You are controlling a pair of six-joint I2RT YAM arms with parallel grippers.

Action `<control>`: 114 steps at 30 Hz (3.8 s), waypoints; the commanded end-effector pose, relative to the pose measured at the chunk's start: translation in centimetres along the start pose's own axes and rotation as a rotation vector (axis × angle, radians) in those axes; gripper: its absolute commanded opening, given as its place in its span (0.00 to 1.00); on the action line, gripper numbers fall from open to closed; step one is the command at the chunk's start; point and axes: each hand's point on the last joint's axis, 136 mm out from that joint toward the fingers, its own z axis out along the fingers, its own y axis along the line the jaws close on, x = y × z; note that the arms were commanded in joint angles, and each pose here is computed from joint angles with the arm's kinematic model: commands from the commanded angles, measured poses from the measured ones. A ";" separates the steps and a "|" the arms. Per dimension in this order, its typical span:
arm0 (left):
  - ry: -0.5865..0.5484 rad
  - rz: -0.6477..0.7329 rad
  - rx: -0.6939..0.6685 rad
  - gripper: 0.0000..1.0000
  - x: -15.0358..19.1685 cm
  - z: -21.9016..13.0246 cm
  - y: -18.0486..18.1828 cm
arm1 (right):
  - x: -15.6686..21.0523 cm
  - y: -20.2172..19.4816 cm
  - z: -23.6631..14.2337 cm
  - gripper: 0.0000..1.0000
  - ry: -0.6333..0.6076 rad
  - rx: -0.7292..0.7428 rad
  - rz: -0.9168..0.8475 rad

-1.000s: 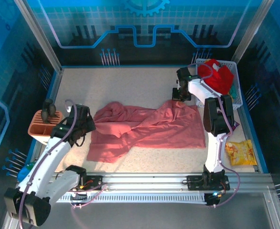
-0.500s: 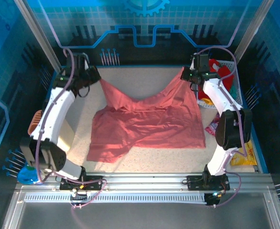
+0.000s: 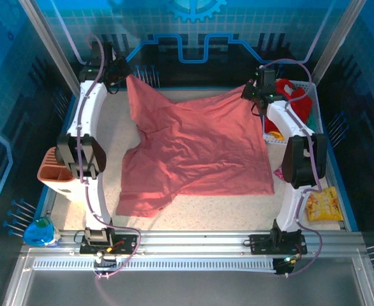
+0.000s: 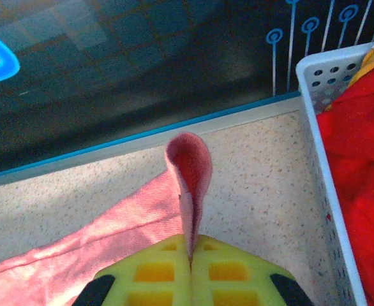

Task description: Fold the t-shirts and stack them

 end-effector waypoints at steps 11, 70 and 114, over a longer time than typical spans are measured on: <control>-0.168 0.261 -0.051 0.02 -2.3 4.4 -3.2 | -2.8 -4.1 1.6 0.15 -0.128 0.135 0.039; 0.673 -0.408 -0.679 0.56 45.2 -26.0 20.5 | 31.2 -14.3 -21.1 0.76 0.638 0.314 0.214; 0.451 -0.149 -0.348 0.00 36.0 -22.9 12.8 | 26.4 -9.5 -19.7 0.00 0.537 0.058 0.206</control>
